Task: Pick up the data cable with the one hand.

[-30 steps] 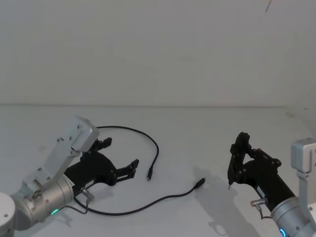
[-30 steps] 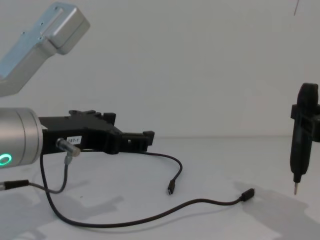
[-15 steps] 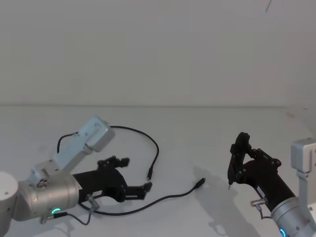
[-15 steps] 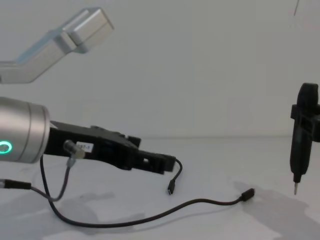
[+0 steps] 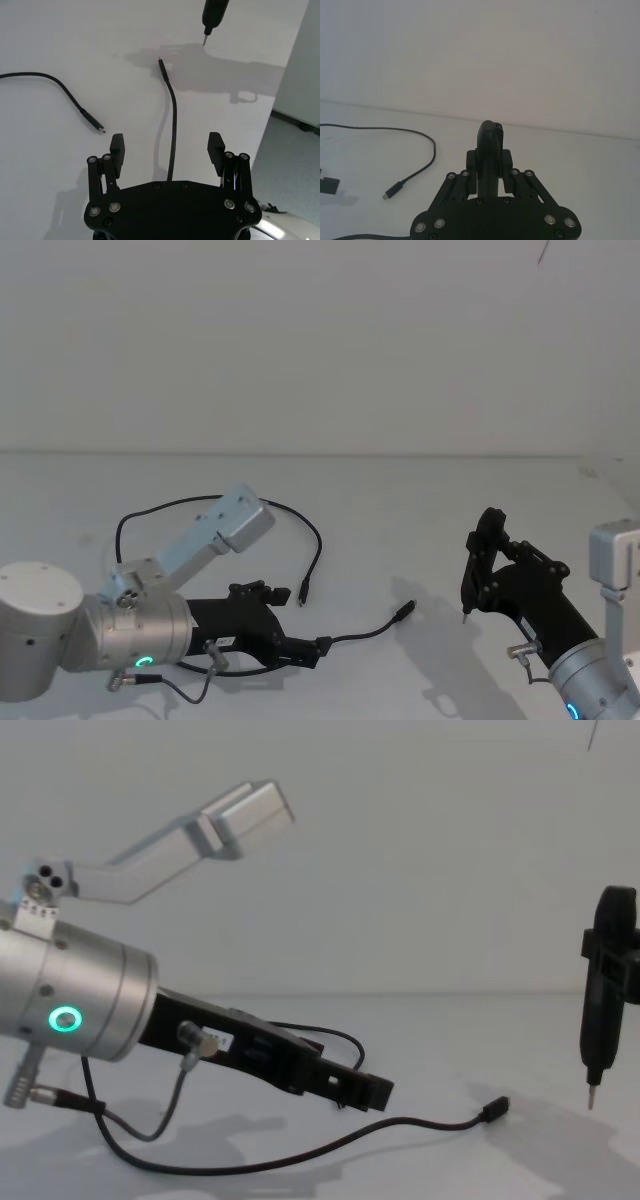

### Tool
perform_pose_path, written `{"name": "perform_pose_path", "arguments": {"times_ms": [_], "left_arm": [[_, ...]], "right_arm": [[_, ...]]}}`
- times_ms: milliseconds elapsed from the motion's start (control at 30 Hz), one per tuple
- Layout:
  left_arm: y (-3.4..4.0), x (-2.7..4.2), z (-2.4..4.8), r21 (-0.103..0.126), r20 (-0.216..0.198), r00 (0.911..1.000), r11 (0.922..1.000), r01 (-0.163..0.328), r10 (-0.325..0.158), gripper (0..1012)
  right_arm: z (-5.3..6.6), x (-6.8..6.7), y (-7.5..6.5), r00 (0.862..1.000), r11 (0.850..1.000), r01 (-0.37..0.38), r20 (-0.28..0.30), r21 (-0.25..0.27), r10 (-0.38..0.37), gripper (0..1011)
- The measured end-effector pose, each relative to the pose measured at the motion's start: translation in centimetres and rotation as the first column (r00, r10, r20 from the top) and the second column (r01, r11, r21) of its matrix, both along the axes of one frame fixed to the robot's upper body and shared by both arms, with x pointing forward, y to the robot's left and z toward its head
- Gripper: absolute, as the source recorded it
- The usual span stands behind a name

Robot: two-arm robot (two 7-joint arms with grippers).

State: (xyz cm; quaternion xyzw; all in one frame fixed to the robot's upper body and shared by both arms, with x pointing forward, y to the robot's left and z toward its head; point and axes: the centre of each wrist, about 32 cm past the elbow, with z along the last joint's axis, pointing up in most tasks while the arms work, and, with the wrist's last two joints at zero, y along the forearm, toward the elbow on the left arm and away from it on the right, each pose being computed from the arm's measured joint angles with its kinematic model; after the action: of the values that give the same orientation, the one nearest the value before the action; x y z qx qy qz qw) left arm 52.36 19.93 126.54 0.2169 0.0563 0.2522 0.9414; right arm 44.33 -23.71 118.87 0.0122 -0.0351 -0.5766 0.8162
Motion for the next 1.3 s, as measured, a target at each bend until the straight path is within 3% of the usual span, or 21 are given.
{"name": "perform_pose_path", "arguments": {"times_ms": [333,633,1000,1300], "left_arm": [[-1.6,1.09,-0.56,0.033,-0.039,0.9992,0.9994,0.011,-0.01,1002],[-2.93,1.81,-1.03,0.049,-0.064,0.9979,0.9987,0.012,-0.009,1002],[-3.88,2.24,-1.31,0.064,-0.086,0.9963,0.9978,0.014,-0.008,998],[-4.25,2.38,-1.39,0.069,-0.093,0.9956,0.9975,0.015,-0.009,802]], "right_arm": [[0.0,0.0,0.0,1.0,1.0,0.0,0.0,0.0,0.0,279],[0.0,0.0,0.0,1.0,1.0,0.0,0.0,0.0,0.0,279],[0.0,0.0,0.0,1.0,1.0,0.0,0.0,0.0,0.0,279],[0.0,0.0,0.0,1.0,1.0,0.0,0.0,0.0,0.0,279]]}}
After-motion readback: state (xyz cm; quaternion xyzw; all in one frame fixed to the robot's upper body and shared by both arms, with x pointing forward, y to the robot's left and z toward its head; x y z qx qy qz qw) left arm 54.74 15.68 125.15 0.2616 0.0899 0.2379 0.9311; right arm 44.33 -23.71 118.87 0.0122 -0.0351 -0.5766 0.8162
